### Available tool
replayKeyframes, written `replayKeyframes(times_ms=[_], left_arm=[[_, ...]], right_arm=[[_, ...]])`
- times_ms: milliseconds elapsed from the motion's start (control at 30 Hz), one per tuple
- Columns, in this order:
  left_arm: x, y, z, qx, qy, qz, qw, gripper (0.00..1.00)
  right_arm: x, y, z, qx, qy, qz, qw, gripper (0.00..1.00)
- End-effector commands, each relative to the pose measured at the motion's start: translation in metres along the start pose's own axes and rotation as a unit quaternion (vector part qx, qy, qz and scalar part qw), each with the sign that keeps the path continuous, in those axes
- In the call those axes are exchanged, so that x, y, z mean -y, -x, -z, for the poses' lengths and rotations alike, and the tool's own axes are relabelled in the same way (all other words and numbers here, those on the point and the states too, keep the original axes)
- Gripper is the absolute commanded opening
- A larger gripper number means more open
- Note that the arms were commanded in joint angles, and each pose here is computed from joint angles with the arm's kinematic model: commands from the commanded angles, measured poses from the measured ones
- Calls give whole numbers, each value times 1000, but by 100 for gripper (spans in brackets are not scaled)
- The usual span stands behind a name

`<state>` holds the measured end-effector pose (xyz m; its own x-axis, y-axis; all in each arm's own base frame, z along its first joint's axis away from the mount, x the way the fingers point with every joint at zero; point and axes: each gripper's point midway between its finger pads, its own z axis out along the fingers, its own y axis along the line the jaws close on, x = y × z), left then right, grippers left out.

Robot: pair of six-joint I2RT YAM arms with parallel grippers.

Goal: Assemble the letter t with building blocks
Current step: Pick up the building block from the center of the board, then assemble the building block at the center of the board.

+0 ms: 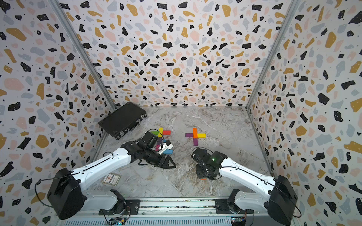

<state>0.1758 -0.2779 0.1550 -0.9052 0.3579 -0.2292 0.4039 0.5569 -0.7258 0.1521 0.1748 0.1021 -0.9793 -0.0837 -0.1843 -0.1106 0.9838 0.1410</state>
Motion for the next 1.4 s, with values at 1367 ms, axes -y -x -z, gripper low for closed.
replayKeyframes(times_ms=[1367], left_arm=[[-102, 134, 40, 100, 19, 67, 992, 73]], right_arm=[[-15, 162, -87, -64, -8, 19, 998, 27]])
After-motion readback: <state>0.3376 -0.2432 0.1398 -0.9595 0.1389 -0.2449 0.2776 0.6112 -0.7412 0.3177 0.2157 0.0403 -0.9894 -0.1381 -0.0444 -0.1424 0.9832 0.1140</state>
